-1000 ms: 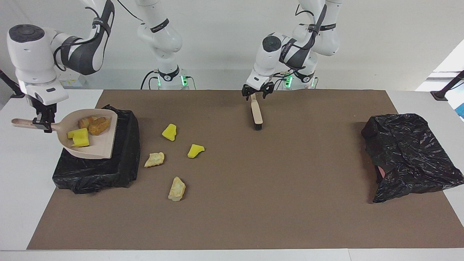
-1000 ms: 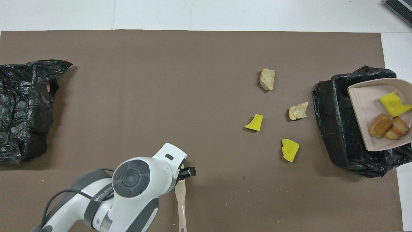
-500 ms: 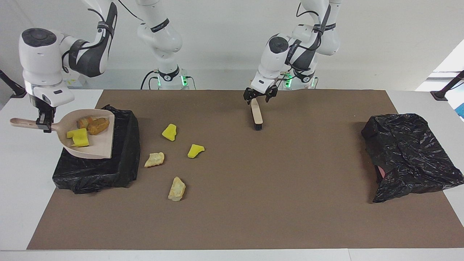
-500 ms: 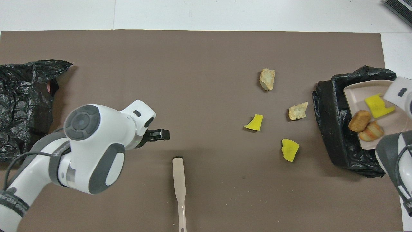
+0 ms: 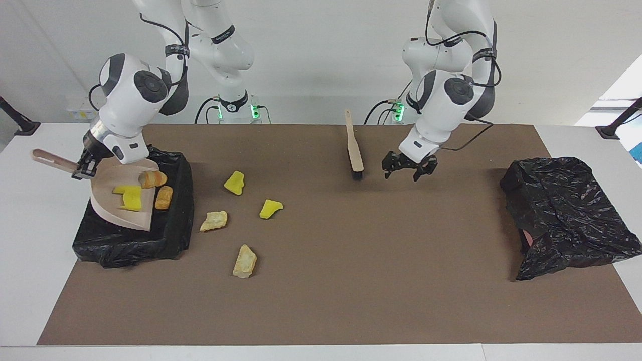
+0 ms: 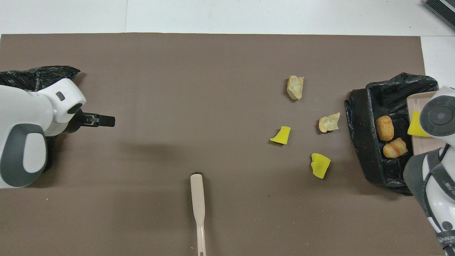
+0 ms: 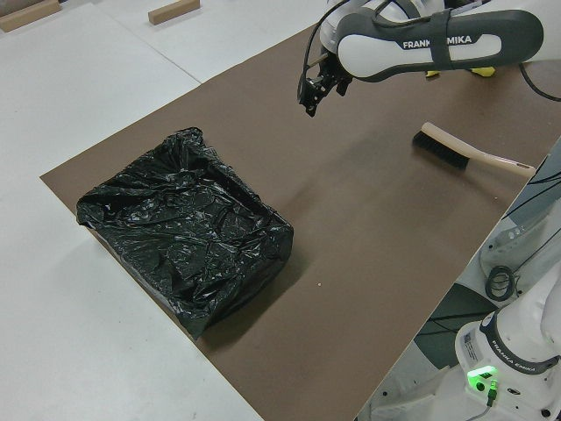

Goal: Sweep and dump trash in bin
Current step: 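Tip the dustpan into the trash bag with the right gripper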

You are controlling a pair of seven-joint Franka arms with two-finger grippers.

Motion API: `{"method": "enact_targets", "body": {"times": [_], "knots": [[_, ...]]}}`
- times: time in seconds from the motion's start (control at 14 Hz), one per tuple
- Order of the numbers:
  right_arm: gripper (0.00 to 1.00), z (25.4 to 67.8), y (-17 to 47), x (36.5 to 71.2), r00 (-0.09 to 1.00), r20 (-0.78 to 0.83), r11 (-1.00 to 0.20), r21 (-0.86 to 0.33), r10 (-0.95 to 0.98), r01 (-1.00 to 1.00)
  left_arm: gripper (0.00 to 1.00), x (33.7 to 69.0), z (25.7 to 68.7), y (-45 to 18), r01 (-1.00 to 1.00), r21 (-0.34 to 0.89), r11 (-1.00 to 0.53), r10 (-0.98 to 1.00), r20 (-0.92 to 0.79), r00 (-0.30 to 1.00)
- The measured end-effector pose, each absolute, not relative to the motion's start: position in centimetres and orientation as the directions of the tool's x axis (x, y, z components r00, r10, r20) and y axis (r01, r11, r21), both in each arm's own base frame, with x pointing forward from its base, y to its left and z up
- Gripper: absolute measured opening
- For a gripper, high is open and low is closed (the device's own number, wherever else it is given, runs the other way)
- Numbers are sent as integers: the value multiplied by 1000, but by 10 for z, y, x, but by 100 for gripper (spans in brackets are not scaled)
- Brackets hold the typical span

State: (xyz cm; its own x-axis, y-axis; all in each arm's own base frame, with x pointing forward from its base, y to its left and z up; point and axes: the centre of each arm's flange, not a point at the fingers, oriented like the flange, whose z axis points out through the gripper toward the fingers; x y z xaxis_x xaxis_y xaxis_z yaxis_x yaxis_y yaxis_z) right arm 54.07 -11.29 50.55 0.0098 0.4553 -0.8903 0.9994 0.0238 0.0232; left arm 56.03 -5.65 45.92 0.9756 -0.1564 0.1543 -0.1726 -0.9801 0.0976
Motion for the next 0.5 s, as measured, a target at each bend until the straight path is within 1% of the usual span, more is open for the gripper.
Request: {"method": "enact_targets", "body": {"times": [0.14, 0.29, 0.5], "knots": [[32, 516, -89, 540, -1, -913, 24, 9, 407, 1000, 100, 568, 476, -31, -192, 84, -978, -174, 185, 967], [32, 523, -72, 540, -14, -933, 45, 2, 358, 999, 100, 572, 494, -14, -181, 91, -979, -166, 159, 973], [32, 532, -72, 541, 4, -954, 61, 24, 300, 998, 100, 578, 530, 6, -160, 87, -983, -150, 111, 982]]}}
